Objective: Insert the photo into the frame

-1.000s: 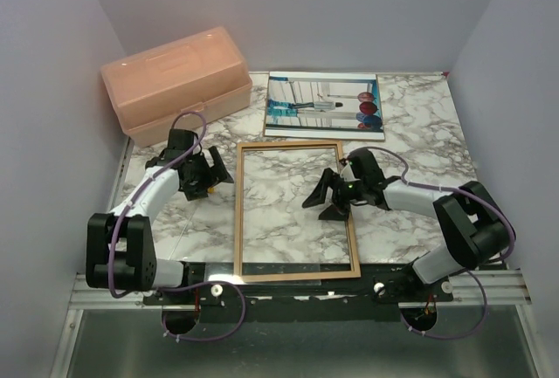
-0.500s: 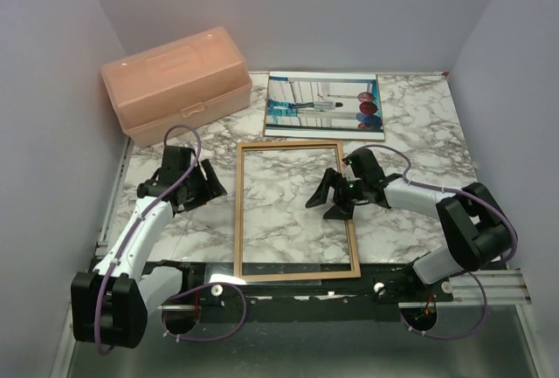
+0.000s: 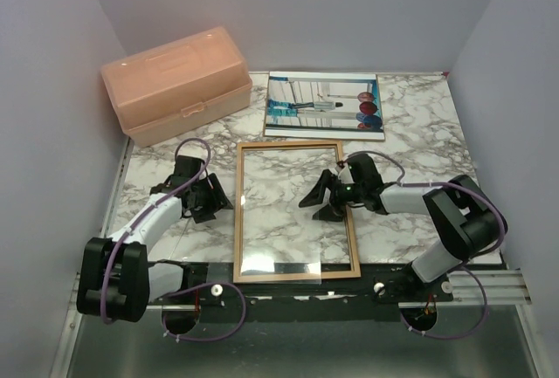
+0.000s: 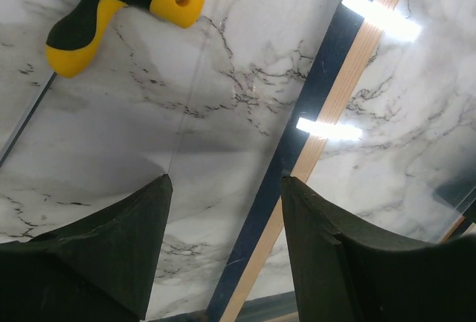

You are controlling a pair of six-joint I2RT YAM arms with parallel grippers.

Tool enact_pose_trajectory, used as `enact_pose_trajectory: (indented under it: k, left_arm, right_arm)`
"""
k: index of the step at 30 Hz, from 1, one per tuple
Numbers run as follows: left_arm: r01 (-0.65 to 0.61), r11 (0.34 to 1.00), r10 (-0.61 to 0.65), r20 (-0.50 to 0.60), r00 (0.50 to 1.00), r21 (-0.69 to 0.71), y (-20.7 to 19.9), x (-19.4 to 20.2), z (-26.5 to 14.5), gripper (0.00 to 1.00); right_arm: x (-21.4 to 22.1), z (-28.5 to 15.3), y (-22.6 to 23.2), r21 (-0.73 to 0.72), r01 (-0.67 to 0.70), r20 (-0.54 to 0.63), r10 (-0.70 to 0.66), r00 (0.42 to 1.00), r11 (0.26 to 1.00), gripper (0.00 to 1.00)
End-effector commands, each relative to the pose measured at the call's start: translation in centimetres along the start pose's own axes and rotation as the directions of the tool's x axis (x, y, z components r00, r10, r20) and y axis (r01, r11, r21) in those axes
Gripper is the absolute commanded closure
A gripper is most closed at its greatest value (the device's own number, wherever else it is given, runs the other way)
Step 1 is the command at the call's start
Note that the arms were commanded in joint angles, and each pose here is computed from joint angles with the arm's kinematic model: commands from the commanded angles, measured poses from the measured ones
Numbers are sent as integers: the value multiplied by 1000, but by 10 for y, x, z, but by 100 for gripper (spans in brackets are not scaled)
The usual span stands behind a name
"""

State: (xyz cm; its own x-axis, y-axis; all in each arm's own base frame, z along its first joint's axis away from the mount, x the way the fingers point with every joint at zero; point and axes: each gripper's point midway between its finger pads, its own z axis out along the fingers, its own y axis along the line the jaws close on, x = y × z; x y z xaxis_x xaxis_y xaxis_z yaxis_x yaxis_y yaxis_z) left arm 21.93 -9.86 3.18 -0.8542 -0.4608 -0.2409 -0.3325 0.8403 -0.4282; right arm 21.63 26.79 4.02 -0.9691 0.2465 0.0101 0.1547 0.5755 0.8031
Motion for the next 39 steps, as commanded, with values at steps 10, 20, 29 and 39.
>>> enact_pose_trajectory:
  k: [10,20,29,39]
  left_arm:
    - [-14,1000,14,0,1000,21,-7,-1,3,38]
    - [-18,999,17,11,1000,43,-13,-2,-2,35]
    - [-68,994,59,103,993,87,-31,-13,-32,24]
    - [-140,983,113,211,971,119,-56,-22,-74,17]
  right_arm:
    - [6,-9,22,-129,-9,37,14,999,992,49]
    - [6,-11,63,-283,33,19,-28,999,959,74]
    - [-2,-15,67,-156,115,81,-103,991,981,99]
    - [-43,-89,122,37,242,357,-239,903,970,99]
